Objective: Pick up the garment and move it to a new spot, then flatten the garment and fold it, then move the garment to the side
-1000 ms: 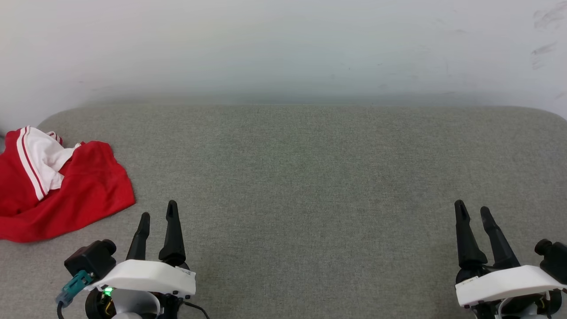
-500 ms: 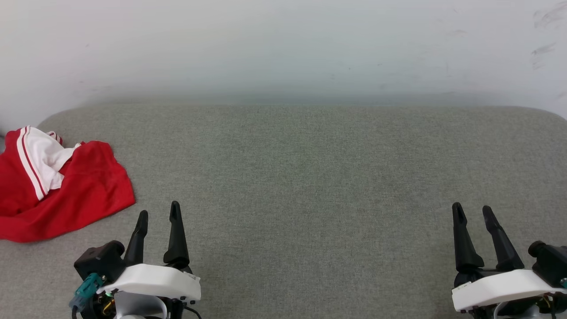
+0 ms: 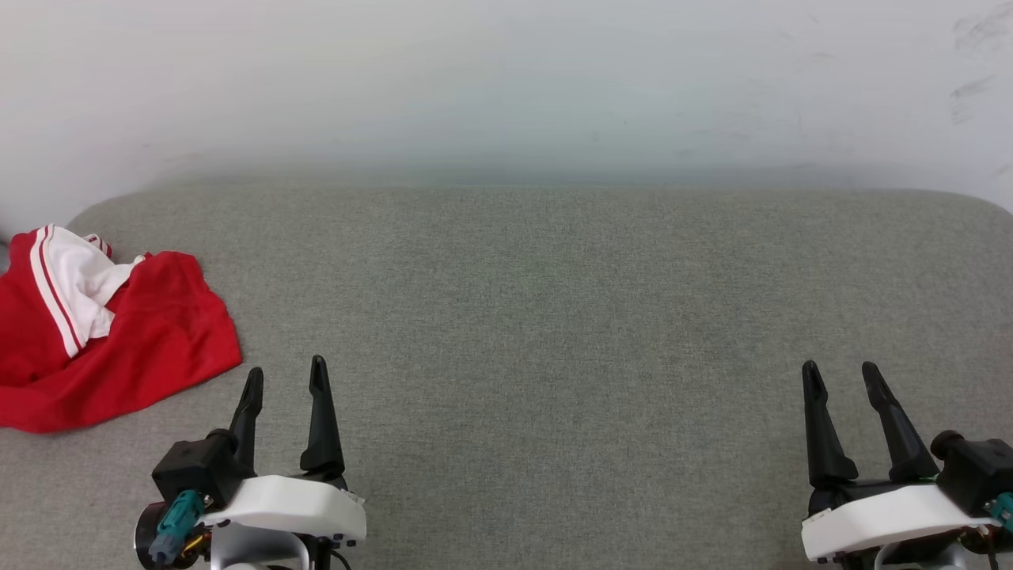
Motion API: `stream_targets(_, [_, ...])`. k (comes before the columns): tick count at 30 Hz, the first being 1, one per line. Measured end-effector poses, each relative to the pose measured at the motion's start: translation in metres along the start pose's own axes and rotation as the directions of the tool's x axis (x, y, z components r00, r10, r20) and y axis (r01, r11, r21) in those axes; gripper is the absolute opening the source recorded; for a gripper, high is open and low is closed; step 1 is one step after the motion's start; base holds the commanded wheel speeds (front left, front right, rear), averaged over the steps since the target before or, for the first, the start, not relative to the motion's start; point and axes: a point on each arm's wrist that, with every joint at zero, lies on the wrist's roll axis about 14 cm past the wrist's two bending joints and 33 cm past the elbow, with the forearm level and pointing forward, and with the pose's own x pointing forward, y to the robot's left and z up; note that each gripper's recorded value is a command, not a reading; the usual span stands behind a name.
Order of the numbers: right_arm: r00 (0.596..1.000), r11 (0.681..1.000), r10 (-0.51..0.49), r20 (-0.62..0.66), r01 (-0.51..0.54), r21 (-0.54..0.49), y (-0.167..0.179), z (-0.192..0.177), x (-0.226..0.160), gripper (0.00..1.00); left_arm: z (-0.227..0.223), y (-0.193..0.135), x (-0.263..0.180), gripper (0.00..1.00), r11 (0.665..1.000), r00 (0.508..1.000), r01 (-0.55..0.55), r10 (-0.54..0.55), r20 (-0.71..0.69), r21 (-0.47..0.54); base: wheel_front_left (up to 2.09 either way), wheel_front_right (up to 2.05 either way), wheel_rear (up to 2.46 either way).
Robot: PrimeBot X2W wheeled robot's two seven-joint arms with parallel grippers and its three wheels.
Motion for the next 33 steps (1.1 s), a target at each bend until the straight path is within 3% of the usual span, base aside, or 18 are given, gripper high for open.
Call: stream_targets(33, [0.996, 0.979, 0.070, 0.051, -0.059, -0.196, 0.014, 0.011, -0.003, 1.00, 0.005, -0.010, -0.007, 1.00, 0.981, 0.997, 0.050, -0.061, 0.053, 0.187, 0.00, 0.00, 0.00])
